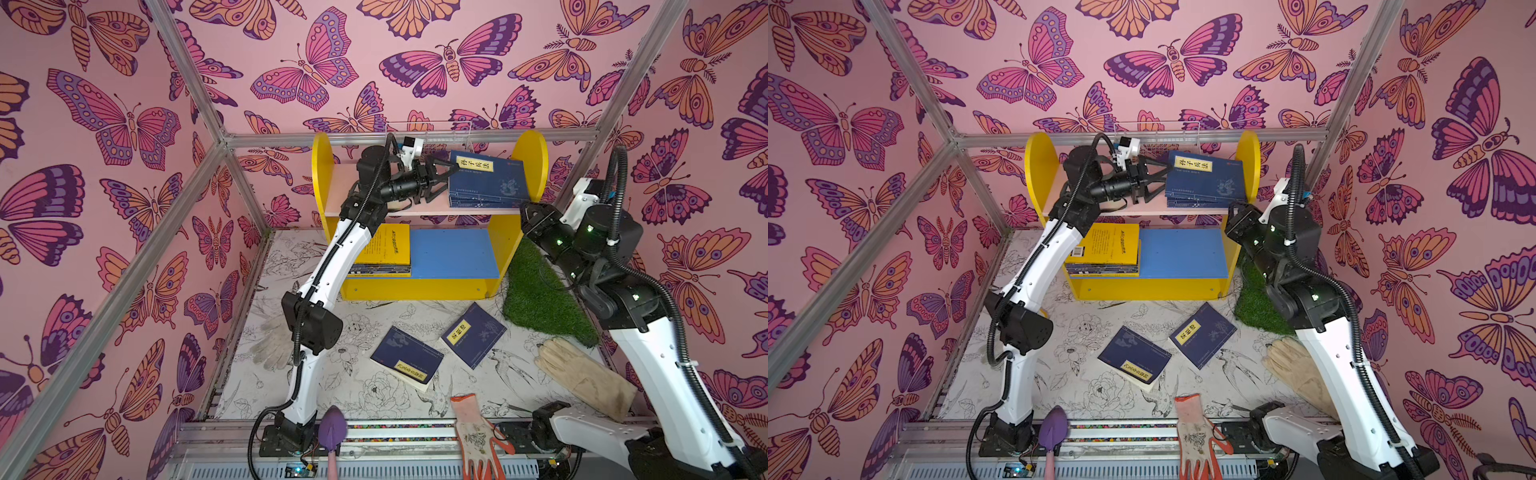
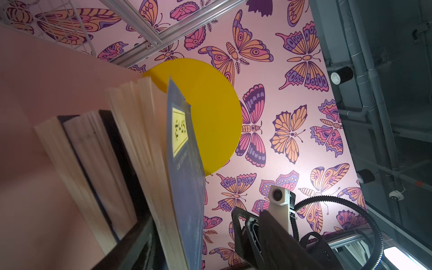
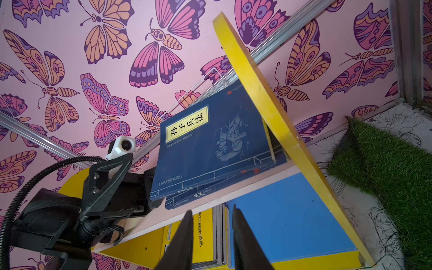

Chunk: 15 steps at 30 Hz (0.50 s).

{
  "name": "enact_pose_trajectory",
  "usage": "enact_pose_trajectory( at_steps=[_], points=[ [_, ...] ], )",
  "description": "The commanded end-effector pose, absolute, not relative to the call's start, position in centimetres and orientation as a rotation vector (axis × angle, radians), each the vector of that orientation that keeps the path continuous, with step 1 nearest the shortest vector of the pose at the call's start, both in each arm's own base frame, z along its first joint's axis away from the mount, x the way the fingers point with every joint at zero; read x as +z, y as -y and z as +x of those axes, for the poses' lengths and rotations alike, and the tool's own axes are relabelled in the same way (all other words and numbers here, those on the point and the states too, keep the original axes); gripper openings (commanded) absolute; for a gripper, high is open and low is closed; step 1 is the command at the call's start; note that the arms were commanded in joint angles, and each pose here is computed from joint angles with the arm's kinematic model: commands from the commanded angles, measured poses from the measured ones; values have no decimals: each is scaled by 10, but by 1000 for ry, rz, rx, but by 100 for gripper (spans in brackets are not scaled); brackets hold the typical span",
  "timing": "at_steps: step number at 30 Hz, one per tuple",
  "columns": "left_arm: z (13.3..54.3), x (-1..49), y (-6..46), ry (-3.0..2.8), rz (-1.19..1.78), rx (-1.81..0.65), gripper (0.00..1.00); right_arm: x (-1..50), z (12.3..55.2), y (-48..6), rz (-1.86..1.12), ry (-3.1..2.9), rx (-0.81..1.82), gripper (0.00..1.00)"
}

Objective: Stacking books/files
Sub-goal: Move the book to the bookshelf.

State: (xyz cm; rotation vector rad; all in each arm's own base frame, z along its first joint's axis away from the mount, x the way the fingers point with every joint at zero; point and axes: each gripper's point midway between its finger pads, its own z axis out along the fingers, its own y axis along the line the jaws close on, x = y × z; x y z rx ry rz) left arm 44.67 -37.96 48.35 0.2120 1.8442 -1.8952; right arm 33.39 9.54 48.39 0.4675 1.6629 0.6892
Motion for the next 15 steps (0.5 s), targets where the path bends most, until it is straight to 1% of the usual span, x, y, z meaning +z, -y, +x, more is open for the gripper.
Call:
enact_pose_trajectory(
  at_steps=[1,5,9,11,15],
  points=[
    [465,426,384,-2034,67,-1795,70,488,338,-96,455,-1648,698,30],
    [467,425,372,-2047,32,-1649,74,494,349,-108,405,-1685,697,30],
    [467,415,372,-2082,15,-1616,74,500,362,-123,329,-1779,688,30],
    [466,413,376,-2087,26,-1605,74,507,365,-132,291,-1789,726,31],
    [462,407,386,-2100,36,-1600,73,503,373,-162,224,-1877,865,30]
  ],
)
